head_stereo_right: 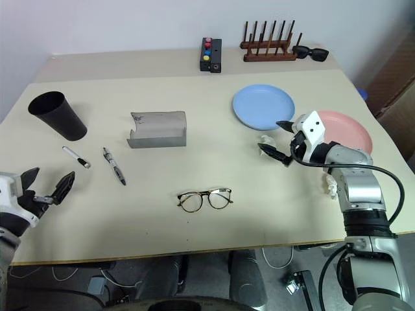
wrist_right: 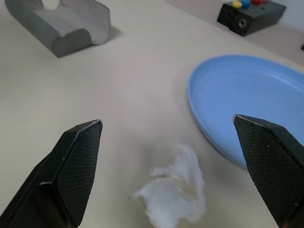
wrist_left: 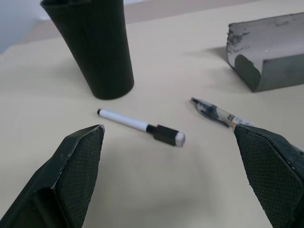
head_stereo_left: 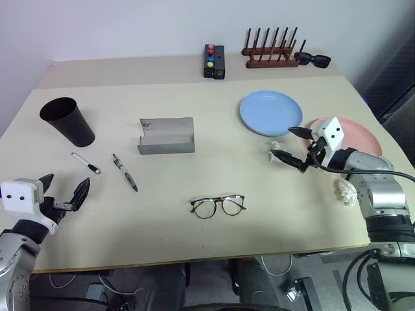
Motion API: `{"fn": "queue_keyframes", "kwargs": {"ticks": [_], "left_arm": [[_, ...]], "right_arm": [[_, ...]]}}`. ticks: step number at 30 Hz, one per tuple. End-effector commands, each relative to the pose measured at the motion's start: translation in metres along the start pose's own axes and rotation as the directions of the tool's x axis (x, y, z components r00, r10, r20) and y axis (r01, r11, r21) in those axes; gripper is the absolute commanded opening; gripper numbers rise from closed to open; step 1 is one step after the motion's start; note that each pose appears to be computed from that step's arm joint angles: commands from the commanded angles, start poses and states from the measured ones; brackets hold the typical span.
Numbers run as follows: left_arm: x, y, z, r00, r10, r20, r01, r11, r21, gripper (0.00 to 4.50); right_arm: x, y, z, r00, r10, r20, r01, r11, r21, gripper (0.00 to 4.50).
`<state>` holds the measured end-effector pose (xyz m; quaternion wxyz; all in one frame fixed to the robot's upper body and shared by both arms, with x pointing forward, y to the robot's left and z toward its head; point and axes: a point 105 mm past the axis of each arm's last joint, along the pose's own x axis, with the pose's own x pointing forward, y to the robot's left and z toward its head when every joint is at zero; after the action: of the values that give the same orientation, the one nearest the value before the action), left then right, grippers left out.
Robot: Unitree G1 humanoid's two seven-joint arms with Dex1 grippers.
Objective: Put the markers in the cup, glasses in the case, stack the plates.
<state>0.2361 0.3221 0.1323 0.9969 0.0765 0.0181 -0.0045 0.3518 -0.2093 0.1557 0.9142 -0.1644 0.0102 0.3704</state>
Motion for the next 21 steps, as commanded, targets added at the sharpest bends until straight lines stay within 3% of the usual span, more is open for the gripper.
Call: {"fn": "queue_keyframes", "kwargs": {"ticks": [1, 5, 11, 16, 21], "left_arm": [[0.009, 0.002, 0.011, 0.999, 0.028, 0.029, -0.028, 1.0, 0.014, 4.46], [0.027, 0.005, 0.009, 0.995, 0.1, 0.002, -0.1, 0.995, -0.01, 4.46], [0.06, 0.004, -0.002, 0.929, 0.349, -0.122, -0.362, 0.925, -0.114, 4.46], [0.073, 0.002, -0.007, 0.831, 0.503, -0.237, -0.546, 0.821, -0.17, 4.46], [0.079, -0.003, -0.009, 0.777, 0.55, -0.305, -0.611, 0.776, -0.156, 4.46]], "right_arm": [[0.001, 0.005, 0.017, 0.999, 0.006, 0.05, -0.004, 0.999, -0.031, 4.5], [0.006, 0.012, 0.027, 0.996, 0.022, 0.081, -0.018, 0.998, -0.053, 4.5], [0.03, 0.045, 0.064, 0.971, 0.128, 0.2, -0.114, 0.99, -0.079, 4.5], [0.054, 0.099, 0.078, 0.917, 0.279, 0.285, -0.28, 0.959, -0.039, 4.5], [0.067, 0.137, 0.076, 0.881, 0.368, 0.296, -0.378, 0.926, -0.025, 4.5]]}}
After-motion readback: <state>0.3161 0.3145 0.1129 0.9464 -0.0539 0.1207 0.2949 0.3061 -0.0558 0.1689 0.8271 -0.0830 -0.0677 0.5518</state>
